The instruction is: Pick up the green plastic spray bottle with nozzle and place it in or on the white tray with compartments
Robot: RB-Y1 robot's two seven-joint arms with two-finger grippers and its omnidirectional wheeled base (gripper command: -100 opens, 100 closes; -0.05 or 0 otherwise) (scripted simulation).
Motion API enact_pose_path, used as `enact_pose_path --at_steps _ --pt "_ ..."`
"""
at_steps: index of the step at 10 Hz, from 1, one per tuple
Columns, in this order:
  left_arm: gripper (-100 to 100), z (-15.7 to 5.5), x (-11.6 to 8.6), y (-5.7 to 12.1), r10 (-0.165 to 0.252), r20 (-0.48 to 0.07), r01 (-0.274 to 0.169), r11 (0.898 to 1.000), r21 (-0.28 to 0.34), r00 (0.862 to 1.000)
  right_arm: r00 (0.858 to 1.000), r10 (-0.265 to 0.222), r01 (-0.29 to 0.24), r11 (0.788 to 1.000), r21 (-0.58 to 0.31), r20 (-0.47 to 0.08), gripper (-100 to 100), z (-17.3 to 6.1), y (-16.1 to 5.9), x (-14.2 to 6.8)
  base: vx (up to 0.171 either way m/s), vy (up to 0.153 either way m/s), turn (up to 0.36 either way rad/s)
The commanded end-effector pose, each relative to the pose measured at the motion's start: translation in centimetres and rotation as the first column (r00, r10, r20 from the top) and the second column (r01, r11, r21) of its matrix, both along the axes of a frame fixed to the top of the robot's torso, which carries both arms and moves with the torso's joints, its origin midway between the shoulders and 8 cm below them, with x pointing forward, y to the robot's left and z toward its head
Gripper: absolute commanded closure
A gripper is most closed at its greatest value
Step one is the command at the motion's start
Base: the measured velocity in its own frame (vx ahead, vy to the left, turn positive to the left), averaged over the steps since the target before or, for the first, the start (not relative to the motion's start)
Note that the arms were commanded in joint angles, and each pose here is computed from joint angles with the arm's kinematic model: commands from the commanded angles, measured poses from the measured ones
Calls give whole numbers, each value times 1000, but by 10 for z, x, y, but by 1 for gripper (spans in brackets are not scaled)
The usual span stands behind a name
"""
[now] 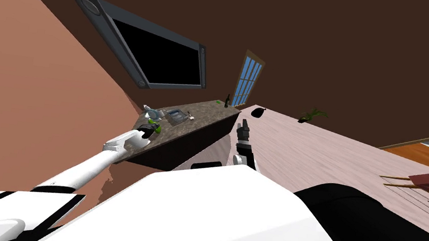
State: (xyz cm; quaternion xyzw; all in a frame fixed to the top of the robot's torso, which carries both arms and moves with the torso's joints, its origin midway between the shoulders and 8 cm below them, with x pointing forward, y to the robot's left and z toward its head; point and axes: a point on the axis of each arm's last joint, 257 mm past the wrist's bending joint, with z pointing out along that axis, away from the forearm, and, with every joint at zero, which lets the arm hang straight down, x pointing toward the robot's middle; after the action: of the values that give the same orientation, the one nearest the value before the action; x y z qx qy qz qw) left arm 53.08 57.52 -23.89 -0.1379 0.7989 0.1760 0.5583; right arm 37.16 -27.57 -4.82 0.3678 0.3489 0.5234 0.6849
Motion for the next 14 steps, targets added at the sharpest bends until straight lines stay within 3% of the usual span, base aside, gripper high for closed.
enact_pose_path --at_steps 1,5,7,10,13,14 --pt "100 4 -1 12 25 -7 -25 1000 2 1000 1000 0 0 1000 0 0 0 0 0 0 -34 -55 -137" --pt "100 28 -1 51 118 23 -117 993 -28 993 1000 0 0 1000 0 0 0 0 0 0 117 -39 -180" --pt "100 50 -2 81 188 58 -185 981 -54 980 1000 0 0 1000 0 0 0 0 0 0 213 -23 -201" --pt "100 62 -4 96 221 77 -216 974 -67 972 1000 0 0 1000 0 0 0 0 0 0 153 -11 -100" --pt "100 94 -8 129 297 128 -286 953 -98 946 1000 0 0 1000 0 -1 0 0 0 0 207 0 -192" --pt "100 86 -7 124 283 115 -274 958 -86 952 1000 0 0 1000 0 -1 0 0 0 0 106 10 -47"
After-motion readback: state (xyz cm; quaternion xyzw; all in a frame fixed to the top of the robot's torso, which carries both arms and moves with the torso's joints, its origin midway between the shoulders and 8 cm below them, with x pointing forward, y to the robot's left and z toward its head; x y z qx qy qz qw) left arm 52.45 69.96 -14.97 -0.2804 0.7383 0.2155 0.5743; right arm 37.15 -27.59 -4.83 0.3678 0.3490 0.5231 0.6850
